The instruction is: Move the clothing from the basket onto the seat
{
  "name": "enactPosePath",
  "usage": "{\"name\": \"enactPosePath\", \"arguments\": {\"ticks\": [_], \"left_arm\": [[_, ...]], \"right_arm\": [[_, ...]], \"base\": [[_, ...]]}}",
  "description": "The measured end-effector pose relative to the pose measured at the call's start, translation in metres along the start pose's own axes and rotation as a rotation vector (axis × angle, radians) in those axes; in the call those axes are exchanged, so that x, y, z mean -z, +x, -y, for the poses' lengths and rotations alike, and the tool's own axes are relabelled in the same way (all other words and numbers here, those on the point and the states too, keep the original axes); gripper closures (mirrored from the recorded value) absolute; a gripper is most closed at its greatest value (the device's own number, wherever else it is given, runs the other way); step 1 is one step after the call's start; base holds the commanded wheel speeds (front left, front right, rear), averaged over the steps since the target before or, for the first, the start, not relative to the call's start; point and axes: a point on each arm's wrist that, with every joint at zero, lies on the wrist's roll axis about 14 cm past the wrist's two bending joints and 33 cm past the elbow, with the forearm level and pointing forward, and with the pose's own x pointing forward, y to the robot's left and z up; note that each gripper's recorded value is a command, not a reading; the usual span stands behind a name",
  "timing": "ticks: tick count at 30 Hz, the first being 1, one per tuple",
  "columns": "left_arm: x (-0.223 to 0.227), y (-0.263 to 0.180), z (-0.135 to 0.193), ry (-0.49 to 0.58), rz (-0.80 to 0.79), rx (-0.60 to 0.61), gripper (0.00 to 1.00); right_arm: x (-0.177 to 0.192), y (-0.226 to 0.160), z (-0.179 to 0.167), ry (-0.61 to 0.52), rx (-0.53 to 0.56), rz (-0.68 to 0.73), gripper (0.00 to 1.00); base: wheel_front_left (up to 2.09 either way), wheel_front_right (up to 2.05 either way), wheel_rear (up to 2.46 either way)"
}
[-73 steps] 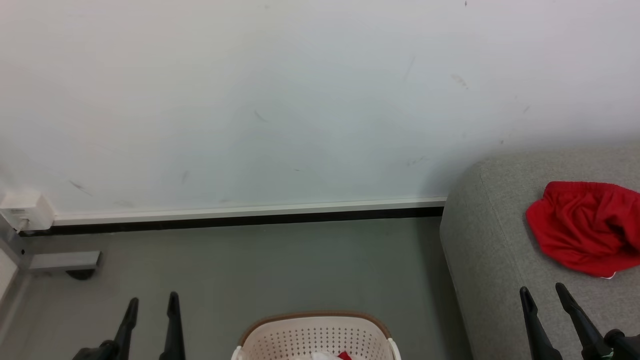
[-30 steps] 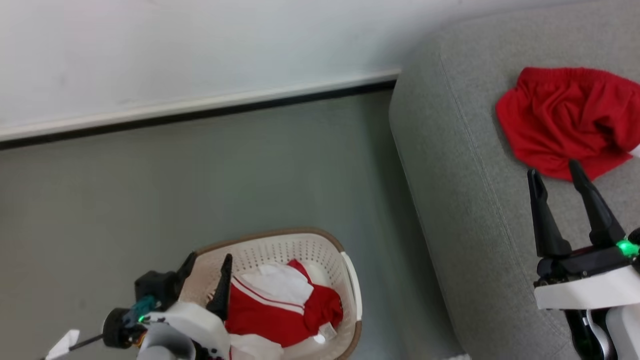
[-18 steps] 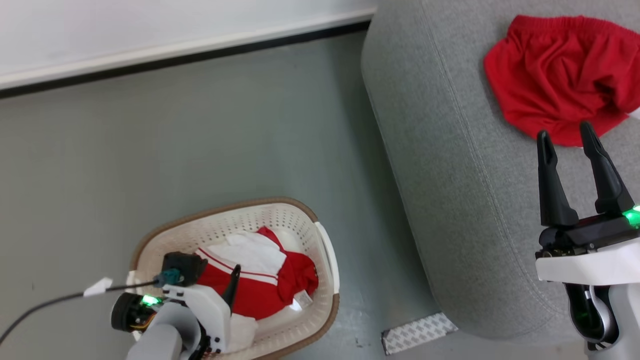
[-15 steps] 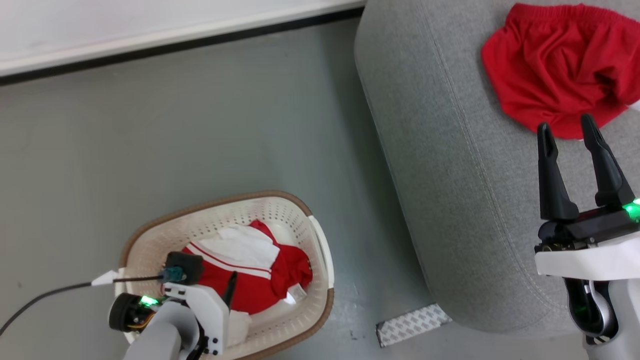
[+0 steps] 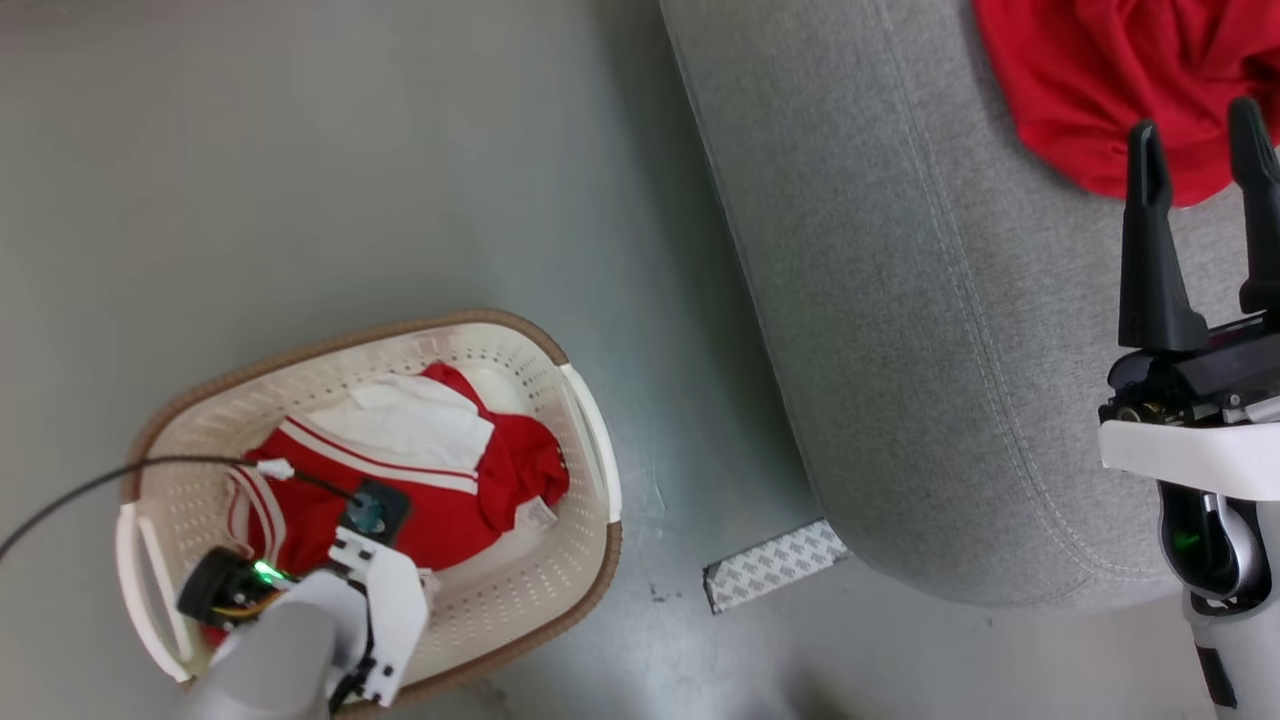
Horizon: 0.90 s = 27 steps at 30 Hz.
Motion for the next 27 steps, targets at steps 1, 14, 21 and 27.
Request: {"name": "enactPosePath", "arguments": {"ticks": [1, 14, 21, 27], "left_arm": [[0.004, 0.004, -0.002, 0.021, -0.024, 0.003, 0.0], [0.04, 0.045, -0.019, 0.171, -0.242, 0.035, 0.0], [0.055, 0.06, -0.028, 0.247, -0.319, 0.04, 0.0], [0.059, 0.074, -0.041, 0.274, -0.327, 0.034, 0.0]], "right_arm": [[0.003, 0.001, 0.001, -0.002, 0.002, -0.005, 0.0], [0.034, 0.009, 0.001, -0.005, 0.02, -0.05, 0.0], [0.039, 0.012, 0.0, -0.026, 0.014, -0.051, 0.0], [0.044, 0.015, -0.003, -0.04, 0.009, -0.05, 0.0]], "base": [[0.0, 0.0, 0.0], [0.0, 0.0, 0.0], [0.0, 0.0, 0.0], [0.0, 0.0, 0.0]]}}
